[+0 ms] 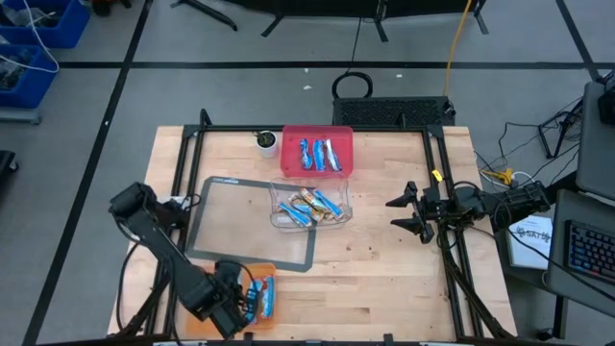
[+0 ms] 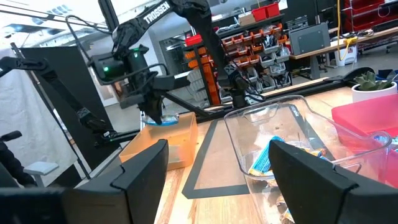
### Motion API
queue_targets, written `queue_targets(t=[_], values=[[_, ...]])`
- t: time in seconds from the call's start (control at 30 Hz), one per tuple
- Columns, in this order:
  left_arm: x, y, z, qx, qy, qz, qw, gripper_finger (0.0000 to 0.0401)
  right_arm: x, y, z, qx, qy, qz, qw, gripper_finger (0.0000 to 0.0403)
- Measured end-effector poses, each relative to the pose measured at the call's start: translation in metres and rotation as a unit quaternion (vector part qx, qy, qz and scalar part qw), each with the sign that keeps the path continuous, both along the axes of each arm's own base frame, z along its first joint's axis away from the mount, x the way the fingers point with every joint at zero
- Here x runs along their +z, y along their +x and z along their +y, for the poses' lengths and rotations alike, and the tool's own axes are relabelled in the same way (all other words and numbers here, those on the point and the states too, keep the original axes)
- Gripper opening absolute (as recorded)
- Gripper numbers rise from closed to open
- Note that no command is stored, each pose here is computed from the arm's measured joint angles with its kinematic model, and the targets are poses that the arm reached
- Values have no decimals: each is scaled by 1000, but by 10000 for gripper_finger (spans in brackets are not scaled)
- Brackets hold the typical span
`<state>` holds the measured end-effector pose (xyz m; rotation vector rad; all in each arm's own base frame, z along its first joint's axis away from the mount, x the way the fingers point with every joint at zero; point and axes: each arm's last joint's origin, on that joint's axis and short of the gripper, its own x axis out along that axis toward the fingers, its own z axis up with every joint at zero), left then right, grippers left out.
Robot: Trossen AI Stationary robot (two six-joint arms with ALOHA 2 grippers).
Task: Pick and place Granola Bars by type
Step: Put the red granola bar into the orange bin, then return to Home Position
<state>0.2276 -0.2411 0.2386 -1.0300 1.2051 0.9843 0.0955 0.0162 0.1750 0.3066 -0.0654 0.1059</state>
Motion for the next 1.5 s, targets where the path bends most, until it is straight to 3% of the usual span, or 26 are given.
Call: queue_targets(t=[0.23, 0.83, 1.5], values=[[-38, 4, -10, -3, -41, -32, 999, 5, 0, 0, 0, 0, 0, 0, 1000, 267], [-76, -1, 1, -5, -24, -23, 999, 6, 0, 0, 0, 0, 0, 0, 1000, 267], [-78, 1, 1, -22, -30, -32, 999, 219, 0, 0, 0, 0, 0, 0, 1000, 267]])
